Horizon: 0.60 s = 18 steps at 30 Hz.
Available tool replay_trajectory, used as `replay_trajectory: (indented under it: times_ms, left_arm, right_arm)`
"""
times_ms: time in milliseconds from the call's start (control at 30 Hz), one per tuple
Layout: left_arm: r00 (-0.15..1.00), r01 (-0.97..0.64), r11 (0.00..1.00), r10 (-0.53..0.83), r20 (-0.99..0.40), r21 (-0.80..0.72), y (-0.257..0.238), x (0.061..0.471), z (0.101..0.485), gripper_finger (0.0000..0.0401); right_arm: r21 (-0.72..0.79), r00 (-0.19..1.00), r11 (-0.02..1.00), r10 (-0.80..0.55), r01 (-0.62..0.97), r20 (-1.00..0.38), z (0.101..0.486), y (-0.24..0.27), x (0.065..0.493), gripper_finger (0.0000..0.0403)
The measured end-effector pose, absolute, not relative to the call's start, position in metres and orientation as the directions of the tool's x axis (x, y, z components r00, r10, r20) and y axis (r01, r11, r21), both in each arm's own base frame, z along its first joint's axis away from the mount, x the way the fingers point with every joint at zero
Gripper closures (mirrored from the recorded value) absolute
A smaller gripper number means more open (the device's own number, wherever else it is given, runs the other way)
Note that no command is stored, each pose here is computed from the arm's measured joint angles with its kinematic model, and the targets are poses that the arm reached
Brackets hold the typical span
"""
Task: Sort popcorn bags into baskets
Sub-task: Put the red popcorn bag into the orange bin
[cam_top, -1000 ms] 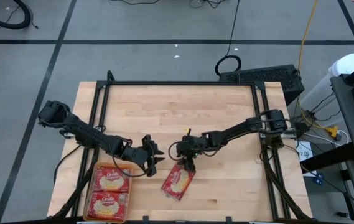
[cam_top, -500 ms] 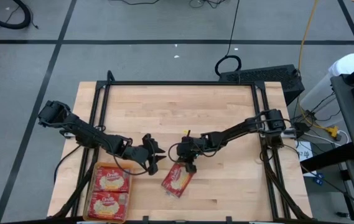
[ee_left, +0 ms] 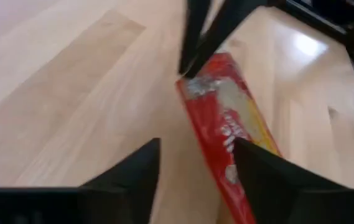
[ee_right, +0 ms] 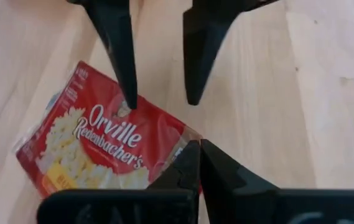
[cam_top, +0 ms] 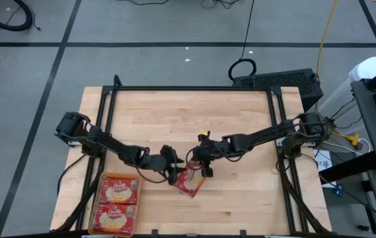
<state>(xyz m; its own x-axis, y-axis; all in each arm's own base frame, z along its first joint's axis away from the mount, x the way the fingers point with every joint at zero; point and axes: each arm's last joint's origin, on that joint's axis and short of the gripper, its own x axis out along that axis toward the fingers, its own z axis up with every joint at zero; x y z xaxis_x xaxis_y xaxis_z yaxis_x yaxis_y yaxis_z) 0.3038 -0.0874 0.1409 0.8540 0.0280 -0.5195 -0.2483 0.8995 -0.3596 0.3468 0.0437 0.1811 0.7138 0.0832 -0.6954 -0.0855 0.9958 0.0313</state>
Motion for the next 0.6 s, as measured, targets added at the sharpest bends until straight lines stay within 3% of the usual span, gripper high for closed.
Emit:
replay_trajectory:
  times_ms: [167,300,433,600]
  left_arm:
    - [0.85,-0.257,0.878,0.006,-0.527,-0.404,-0.082,0.306,0.138,0.0112]
    - [0.869,-0.135,0.884,-0.111,-0.482,-0.448,-0.082,0.31,0.144,0.0092]
    - [0.873,-0.11,0.886,-0.13,-0.47,-0.45,-0.075,0.313,0.145,0.0148]
    - [0.872,-0.122,0.9,-0.105,-0.479,-0.419,-0.062,0.315,0.144,0.0293]
  right_arm:
    - [-0.013,0.729,0.997,0.044,-0.072,-0.683,0.19,0.042,0.343,0.0403]
    - [-0.054,0.74,0.994,0.031,-0.092,-0.672,0.192,0.042,0.344,0.0403]
    - [-0.142,0.751,0.987,-0.043,-0.068,-0.659,0.194,0.041,0.344,0.0403]
    - [-0.197,0.763,0.979,-0.085,-0.057,-0.641,0.195,0.041,0.345,0.0403]
